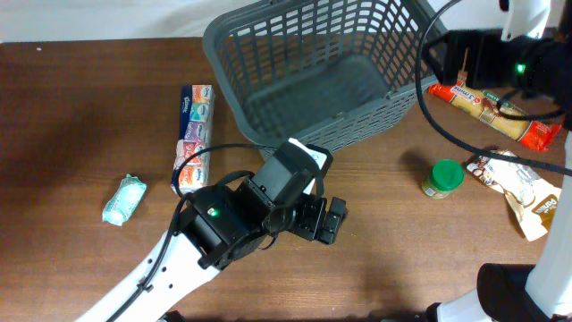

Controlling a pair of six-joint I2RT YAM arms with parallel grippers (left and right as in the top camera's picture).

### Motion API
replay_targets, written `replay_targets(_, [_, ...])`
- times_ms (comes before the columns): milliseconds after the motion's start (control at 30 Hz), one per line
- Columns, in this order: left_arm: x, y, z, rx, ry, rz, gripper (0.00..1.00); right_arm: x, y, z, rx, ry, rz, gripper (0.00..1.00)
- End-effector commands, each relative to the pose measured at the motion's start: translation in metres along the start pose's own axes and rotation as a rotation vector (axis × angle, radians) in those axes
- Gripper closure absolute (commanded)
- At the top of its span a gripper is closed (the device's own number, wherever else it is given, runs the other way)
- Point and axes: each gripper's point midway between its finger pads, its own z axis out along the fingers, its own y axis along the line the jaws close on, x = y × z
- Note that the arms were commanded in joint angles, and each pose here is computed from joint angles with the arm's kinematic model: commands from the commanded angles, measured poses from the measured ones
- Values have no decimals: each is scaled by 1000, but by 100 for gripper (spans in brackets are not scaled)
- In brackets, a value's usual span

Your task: Pack container

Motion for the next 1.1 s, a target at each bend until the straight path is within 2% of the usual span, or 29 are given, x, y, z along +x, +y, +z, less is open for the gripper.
replay_targets(0, [-1, -13, -3, 53, 5, 0, 1, -18, 1, 2, -12, -65, -36, 1])
replay_targets(167, [3, -23, -2, 65, 5, 23, 0, -38, 1, 19, -52, -121, -59, 1])
replay_targets(267, [3, -18, 0, -6, -18, -33, 0, -40, 3, 38, -98, -107, -57, 1])
replay_targets(433, [-1, -8, 2, -107, -71, -109, 0, -31, -1, 70, -148, -38, -39, 1])
replay_targets(667, [2, -3, 16, -139, -39, -97, 0, -9, 24, 94, -339, 48, -132, 1])
replay_targets(1067, [7, 13, 41, -236, 10, -74, 0, 10, 24, 110, -331, 117, -230, 1])
